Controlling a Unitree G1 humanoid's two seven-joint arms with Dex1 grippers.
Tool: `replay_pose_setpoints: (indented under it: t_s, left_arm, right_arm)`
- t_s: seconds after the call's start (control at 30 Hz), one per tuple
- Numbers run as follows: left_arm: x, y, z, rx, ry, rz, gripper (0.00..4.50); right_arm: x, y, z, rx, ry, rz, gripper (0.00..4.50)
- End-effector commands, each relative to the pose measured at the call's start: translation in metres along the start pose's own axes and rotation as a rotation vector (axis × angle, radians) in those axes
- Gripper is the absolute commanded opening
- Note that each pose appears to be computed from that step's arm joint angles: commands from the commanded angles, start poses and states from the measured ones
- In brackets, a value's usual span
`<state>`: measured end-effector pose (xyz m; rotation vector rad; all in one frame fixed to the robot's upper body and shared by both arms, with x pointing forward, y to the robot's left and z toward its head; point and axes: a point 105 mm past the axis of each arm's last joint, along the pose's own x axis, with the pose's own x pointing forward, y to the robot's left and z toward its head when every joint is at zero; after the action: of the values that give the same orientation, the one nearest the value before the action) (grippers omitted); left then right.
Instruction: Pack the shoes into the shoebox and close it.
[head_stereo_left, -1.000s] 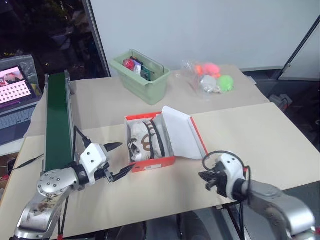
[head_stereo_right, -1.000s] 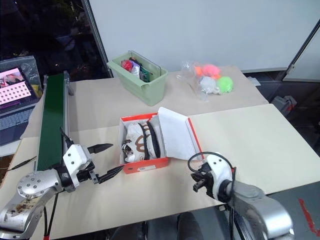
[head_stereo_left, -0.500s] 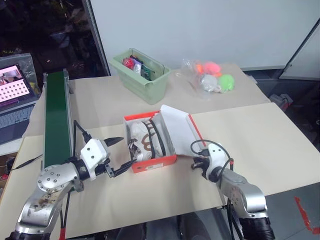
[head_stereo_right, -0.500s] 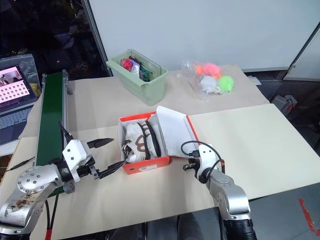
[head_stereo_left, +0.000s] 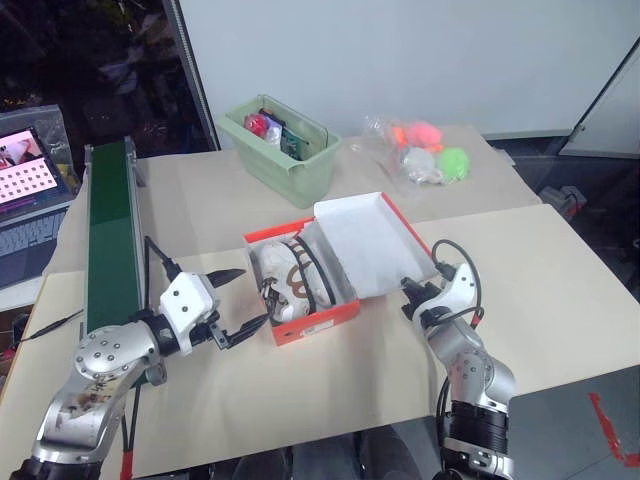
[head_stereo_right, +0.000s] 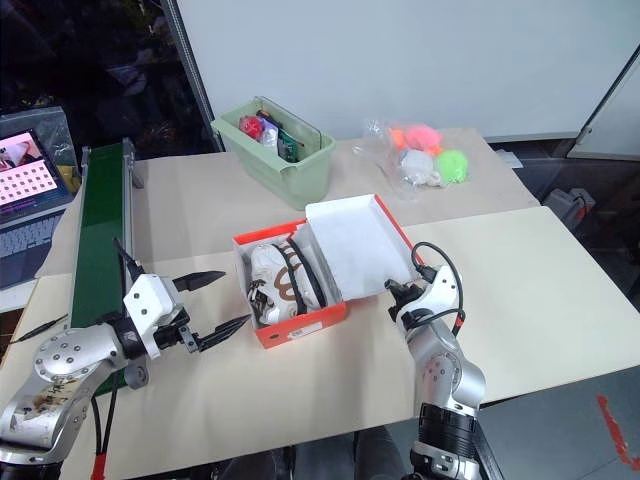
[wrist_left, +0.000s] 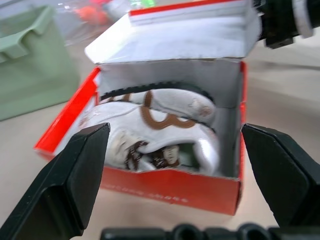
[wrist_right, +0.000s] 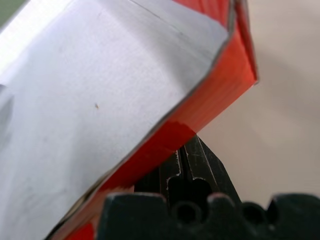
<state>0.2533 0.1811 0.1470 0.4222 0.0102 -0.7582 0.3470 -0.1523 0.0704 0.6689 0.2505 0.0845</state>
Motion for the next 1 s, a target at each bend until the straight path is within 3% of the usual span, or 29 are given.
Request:
replay_pose_setpoints:
  t_s: [0.03,0.27,0.4,0.57,0.67,0.8,1.0]
  left_arm:
    - [-0.020,0.001,0.013,0.032,0.003,0.036,4.50]
    - [-0.048,-0.003,0.007,0.016,0.080,0.076,4.50]
    - [-0.050,-0.006,0.008,0.006,0.079,0.091,4.50]
    - [-0.048,-0.011,0.007,-0.002,0.078,0.098,4.50]
    - [-0.048,-0.011,0.008,-0.007,0.071,0.113,4.50]
    - [-0.050,-0.015,0.008,-0.010,0.075,0.111,4.50]
    - [-0.051,-0.016,0.008,-0.010,0.077,0.117,4.50]
  right_arm:
    - [0.002,0.028,0.012,-0.032,-0.024,0.126,0.07]
    - [0.005,0.049,0.022,-0.150,-0.013,0.238,0.07]
    - [-0.002,0.079,0.034,-0.275,-0.039,0.386,0.07]
    - [-0.041,0.121,0.022,-0.504,0.069,0.686,0.07]
    - [-0.072,0.127,0.005,-0.631,0.190,0.823,0.07]
    - [-0.089,0.129,0.000,-0.692,0.258,0.895,0.07]
    - [-0.060,0.139,0.009,-0.680,0.202,0.812,0.07]
